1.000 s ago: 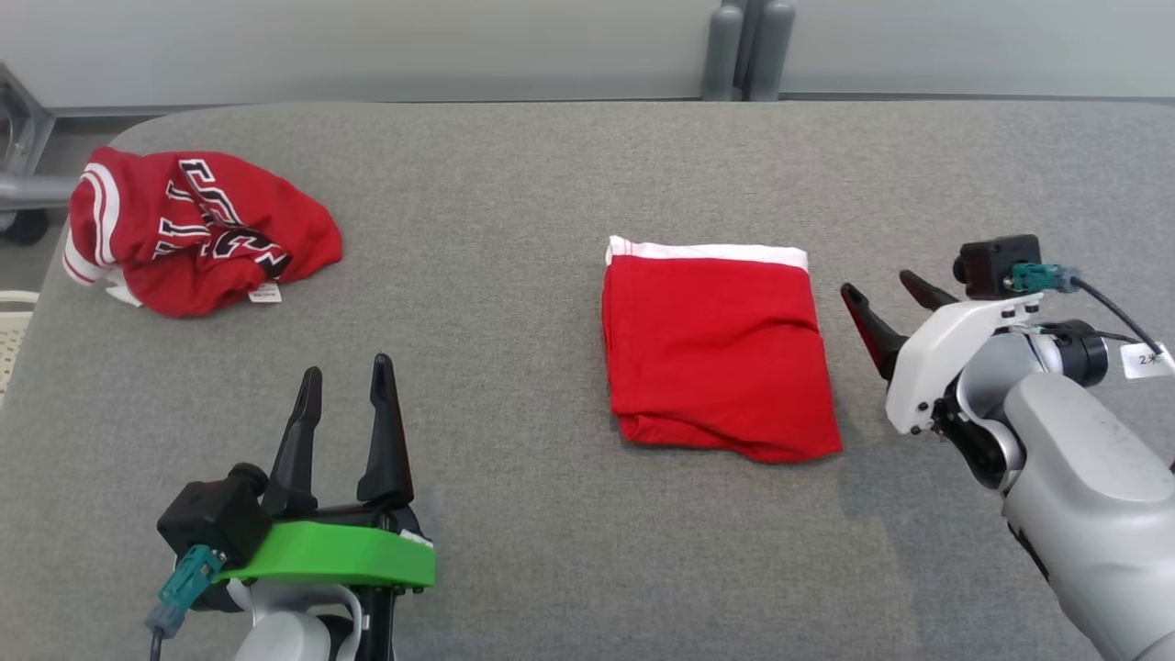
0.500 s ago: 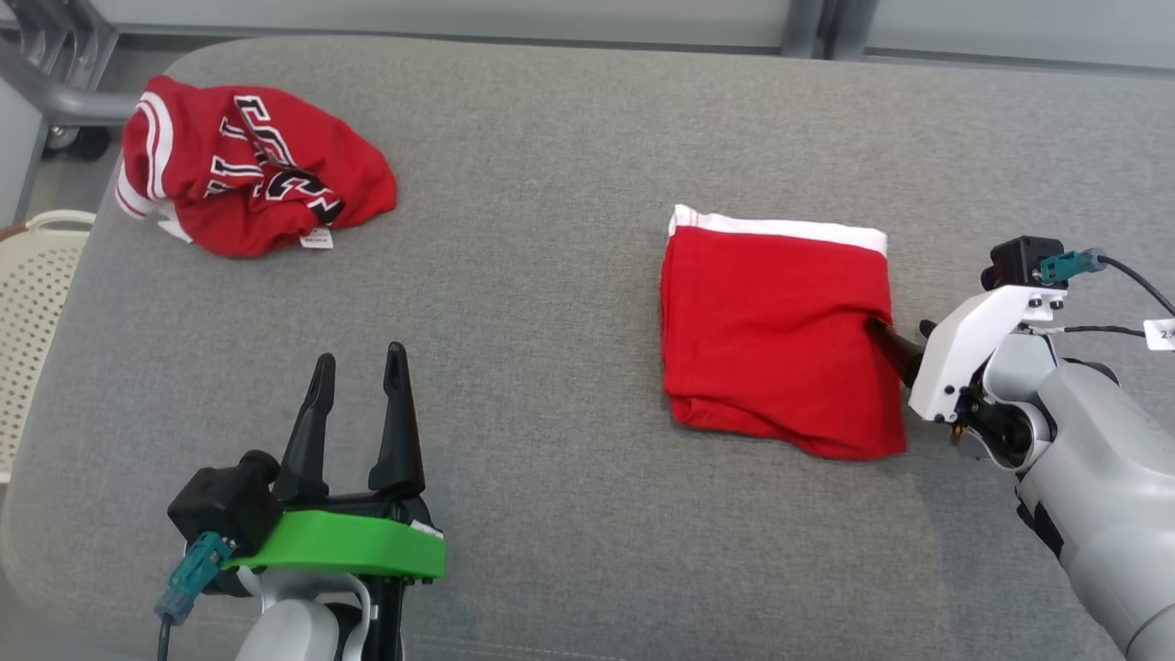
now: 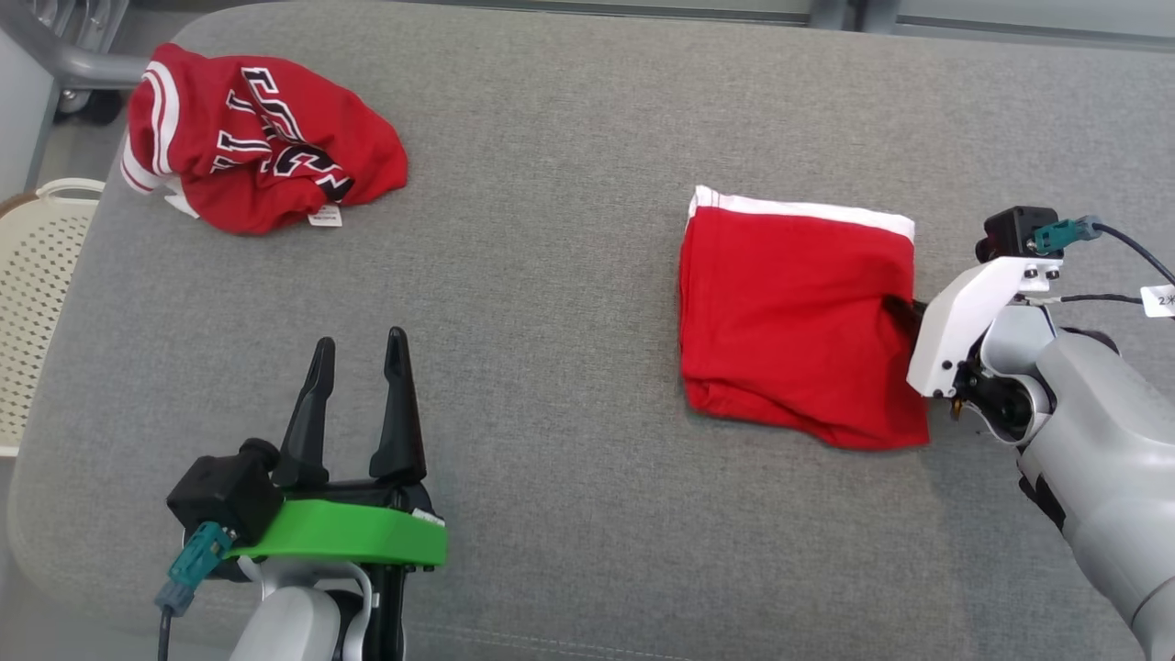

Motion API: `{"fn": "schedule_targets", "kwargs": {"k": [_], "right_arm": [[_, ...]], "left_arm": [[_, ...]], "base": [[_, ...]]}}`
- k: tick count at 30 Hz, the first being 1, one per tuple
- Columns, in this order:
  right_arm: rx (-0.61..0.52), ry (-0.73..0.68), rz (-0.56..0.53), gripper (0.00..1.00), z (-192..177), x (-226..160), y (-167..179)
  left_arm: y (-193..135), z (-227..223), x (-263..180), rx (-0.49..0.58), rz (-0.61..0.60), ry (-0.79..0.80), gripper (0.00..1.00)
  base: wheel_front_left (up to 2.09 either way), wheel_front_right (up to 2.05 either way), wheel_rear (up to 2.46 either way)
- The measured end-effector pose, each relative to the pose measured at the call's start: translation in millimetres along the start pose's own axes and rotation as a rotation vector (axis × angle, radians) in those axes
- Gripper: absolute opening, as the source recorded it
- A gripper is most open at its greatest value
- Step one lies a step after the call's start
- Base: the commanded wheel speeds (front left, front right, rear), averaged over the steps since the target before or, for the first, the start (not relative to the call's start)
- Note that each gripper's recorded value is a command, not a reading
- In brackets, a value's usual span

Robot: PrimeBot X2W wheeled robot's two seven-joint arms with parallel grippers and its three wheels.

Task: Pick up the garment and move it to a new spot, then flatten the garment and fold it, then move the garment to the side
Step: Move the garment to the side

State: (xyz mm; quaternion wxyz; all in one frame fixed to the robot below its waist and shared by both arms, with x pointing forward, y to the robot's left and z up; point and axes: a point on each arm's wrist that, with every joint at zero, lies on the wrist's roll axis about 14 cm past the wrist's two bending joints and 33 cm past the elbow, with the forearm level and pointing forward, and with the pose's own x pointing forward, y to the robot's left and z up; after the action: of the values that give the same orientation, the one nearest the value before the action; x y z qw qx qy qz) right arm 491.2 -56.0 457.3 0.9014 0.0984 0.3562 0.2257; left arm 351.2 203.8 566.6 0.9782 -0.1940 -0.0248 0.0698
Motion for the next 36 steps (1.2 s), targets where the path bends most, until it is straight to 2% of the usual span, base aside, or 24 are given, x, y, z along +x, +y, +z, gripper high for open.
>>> {"fn": "schedule_targets", "kwargs": {"k": [6, 14, 25, 36], "right_arm": [[-0.027, -0.068, -0.025, 0.0, 18, -8, -12], [-0.052, -0.136, -0.086, 0.0, 39, -31, -41], [-0.033, -0.205, -0.271, 0.0, 51, -95, -115], [0.045, -0.253, -0.44, 0.0, 36, -161, -173]], "left_arm": [[-15, -3, 8, 0.001, -0.055, 0.002, 1.0], [-52, -16, 25, 0.0, -0.176, 0.027, 1.0], [-115, -43, 50, -0.012, -0.365, 0.084, 1.0], [-186, -79, 58, -0.058, -0.559, 0.17, 1.0]], "base": [[0.0, 0.0, 0.0], [0.0, 0.0, 0.0], [0.0, 0.0, 0.0], [0.0, 0.0, 0.0]]}}
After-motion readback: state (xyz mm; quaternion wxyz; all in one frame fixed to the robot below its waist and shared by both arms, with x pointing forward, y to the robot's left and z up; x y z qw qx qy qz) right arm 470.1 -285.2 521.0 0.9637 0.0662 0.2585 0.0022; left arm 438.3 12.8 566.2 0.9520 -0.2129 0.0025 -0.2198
